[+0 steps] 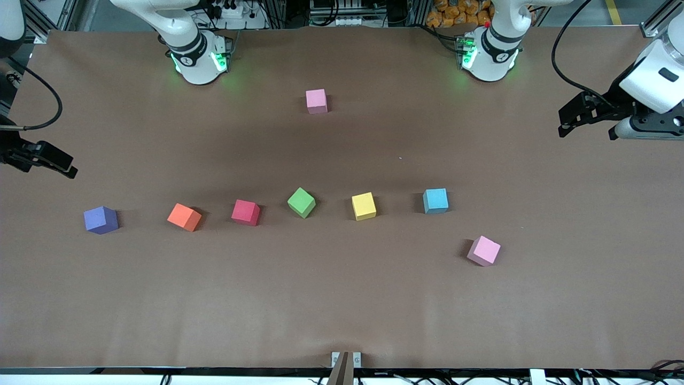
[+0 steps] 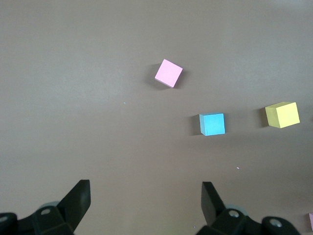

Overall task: Arrange blocks into number 1
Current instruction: 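Move the right gripper to pink while the left gripper reaches cyan, then grasp pink with the right gripper while the left gripper grasps cyan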

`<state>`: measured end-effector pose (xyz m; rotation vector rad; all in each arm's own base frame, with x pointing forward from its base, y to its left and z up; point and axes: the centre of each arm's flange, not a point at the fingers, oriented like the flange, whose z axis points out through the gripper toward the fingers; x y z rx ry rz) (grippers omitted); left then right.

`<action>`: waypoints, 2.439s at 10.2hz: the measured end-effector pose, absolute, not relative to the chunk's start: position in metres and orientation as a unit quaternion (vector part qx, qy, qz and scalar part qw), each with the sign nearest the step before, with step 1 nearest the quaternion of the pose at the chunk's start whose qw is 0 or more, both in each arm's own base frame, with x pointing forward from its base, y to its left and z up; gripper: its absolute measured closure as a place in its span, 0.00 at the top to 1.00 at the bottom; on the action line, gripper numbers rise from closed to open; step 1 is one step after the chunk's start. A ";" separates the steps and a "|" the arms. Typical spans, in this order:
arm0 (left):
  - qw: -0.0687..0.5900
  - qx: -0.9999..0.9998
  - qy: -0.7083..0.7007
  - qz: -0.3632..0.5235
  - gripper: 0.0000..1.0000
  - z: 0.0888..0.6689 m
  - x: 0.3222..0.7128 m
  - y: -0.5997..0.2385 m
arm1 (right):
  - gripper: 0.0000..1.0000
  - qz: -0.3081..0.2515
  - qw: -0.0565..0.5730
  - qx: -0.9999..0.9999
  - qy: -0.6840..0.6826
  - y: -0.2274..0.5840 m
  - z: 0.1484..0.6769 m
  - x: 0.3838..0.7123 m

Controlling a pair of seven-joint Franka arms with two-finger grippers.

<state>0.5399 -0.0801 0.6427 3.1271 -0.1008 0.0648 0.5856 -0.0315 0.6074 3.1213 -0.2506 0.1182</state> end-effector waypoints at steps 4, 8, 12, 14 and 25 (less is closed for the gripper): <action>0.006 0.999 -0.032 0.020 1.00 0.642 0.541 -0.080 | 1.00 0.033 0.004 0.996 -0.079 -0.031 0.602 0.585; 0.002 1.000 -0.030 -0.005 1.00 0.614 0.556 -0.079 | 1.00 0.003 0.005 0.998 -0.070 -0.022 0.547 0.590; -0.017 0.998 -0.054 -0.034 1.00 0.532 0.603 -0.107 | 1.00 -0.027 0.007 0.999 -0.030 0.026 0.489 0.585; -0.036 0.994 -0.082 -0.056 1.00 0.475 0.619 -0.150 | 1.00 -0.040 0.009 0.999 0.001 0.062 0.451 0.574; -0.014 0.998 -0.016 -0.053 1.00 0.307 0.598 -0.248 | 1.00 -0.185 -0.024 0.977 0.103 0.211 0.309 0.449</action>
